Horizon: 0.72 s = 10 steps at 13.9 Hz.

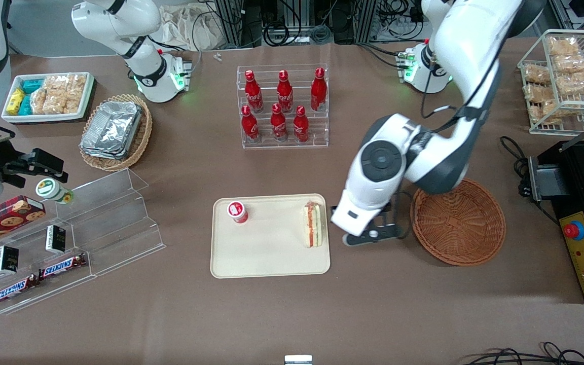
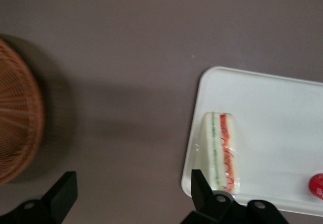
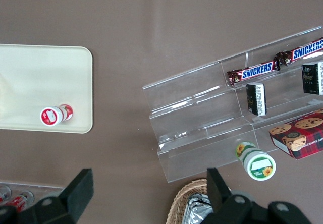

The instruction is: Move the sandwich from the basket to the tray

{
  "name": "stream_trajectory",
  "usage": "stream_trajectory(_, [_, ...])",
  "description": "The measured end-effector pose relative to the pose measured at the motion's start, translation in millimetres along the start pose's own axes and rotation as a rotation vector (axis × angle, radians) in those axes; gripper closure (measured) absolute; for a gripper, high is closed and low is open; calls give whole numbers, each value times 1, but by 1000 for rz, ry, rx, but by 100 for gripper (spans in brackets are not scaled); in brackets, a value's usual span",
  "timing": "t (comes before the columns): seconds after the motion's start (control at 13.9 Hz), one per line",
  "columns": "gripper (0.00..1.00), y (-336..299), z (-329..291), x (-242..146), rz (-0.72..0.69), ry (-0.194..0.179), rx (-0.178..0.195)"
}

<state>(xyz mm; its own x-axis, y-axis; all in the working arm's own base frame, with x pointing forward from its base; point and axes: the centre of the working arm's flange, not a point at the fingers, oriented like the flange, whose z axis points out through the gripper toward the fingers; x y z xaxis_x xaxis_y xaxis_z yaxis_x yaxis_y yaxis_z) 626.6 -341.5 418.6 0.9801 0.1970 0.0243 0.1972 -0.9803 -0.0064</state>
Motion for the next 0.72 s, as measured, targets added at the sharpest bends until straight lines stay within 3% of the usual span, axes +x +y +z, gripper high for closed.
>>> stream_trajectory(0.22, [0, -51, -48, 14, -32, 6, -32])
stream_trajectory(0.36, [0, -84, -70, 15, -50, 10, -30])
stream_trajectory(0.72, [0, -162, -108, 18, -44, -44, -21])
